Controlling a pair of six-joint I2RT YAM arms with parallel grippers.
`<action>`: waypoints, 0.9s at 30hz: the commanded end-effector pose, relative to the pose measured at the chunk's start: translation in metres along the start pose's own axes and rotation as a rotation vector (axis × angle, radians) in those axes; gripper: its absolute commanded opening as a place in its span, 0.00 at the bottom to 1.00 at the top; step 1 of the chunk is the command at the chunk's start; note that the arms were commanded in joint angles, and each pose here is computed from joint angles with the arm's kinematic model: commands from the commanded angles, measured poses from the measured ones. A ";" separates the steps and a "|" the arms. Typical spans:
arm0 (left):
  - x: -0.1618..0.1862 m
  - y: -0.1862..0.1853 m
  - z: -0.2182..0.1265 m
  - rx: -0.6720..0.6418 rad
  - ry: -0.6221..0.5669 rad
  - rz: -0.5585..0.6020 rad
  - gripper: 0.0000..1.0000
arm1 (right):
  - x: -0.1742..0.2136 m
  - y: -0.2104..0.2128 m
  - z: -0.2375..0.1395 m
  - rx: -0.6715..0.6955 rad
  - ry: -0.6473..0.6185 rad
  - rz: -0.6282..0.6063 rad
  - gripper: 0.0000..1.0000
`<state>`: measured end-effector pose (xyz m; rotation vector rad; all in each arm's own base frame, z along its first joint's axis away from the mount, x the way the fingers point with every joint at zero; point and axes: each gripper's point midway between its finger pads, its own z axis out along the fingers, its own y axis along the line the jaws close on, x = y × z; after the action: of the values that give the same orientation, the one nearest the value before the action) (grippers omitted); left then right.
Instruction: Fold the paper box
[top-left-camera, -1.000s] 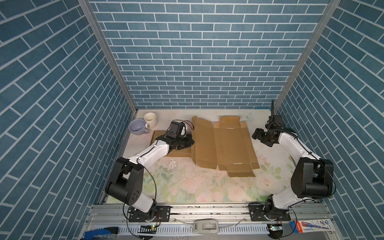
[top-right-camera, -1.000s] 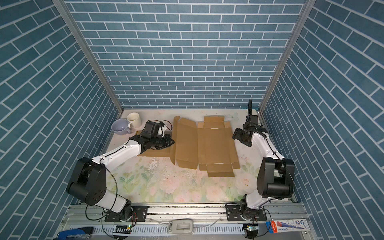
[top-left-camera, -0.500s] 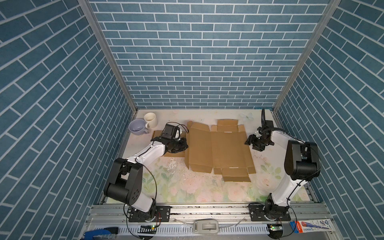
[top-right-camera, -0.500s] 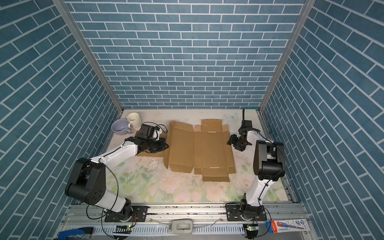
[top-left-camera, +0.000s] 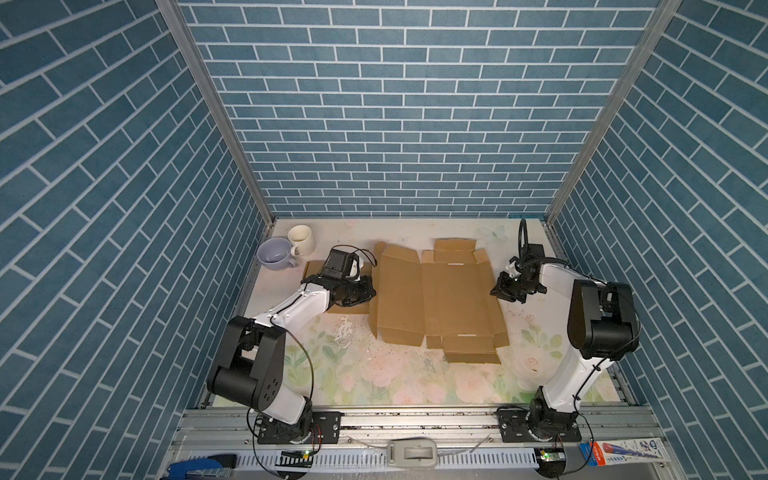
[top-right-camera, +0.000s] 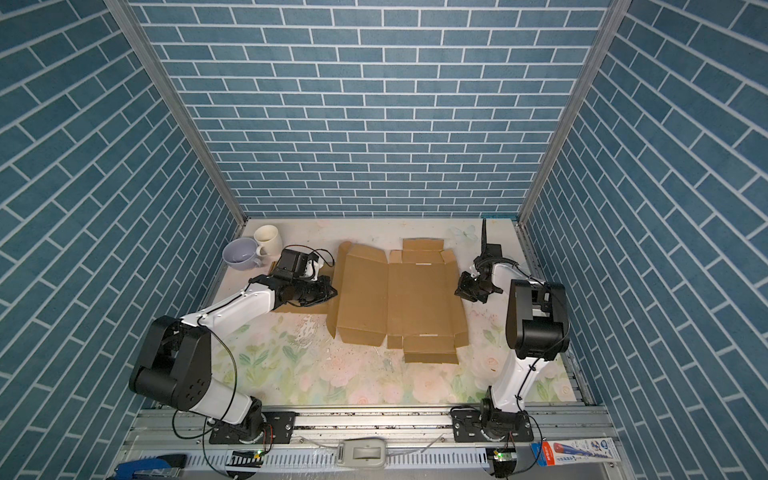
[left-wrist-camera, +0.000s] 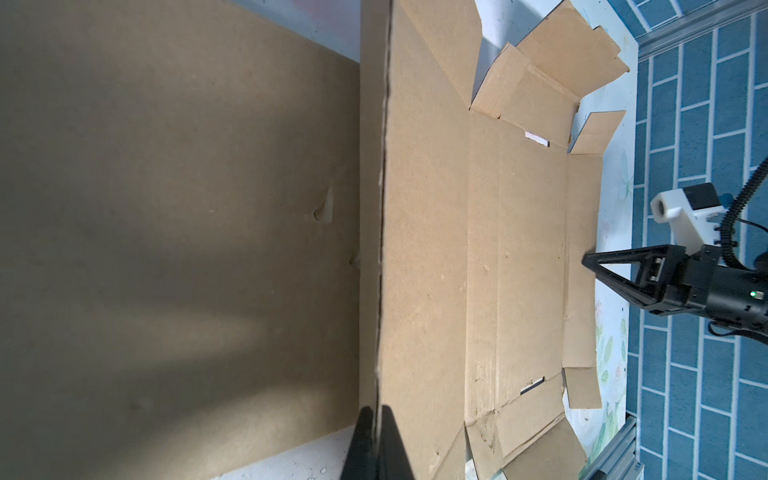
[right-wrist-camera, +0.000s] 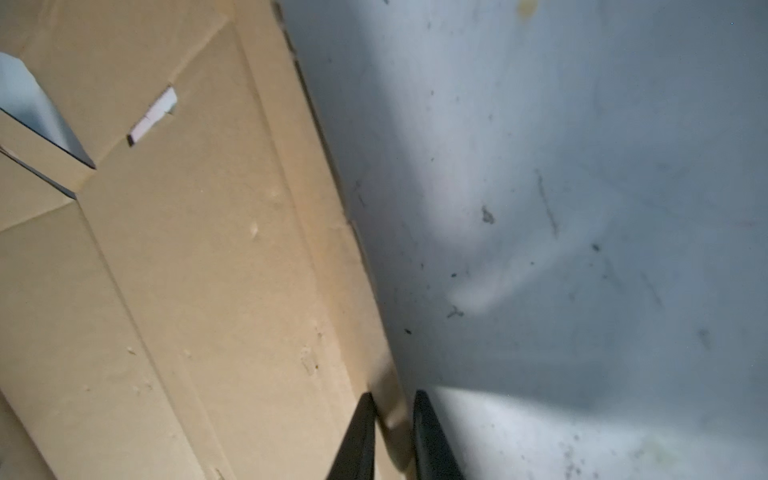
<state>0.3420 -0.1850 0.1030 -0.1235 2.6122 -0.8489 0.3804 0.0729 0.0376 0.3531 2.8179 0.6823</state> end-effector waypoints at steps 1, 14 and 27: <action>0.009 -0.006 0.000 0.015 0.016 0.005 0.05 | 0.007 0.006 -0.004 0.022 0.003 -0.025 0.08; 0.046 -0.072 -0.010 0.121 0.042 0.134 0.10 | -0.026 0.012 -0.152 0.433 -0.239 -0.228 0.00; 0.091 -0.059 0.014 0.065 0.111 0.186 0.32 | -0.042 0.105 -0.199 0.744 -0.306 -0.921 0.00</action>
<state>0.2560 -0.2631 0.0843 0.1445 2.6834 -0.9460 0.3876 0.0672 0.2622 -0.4054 2.4540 -0.3897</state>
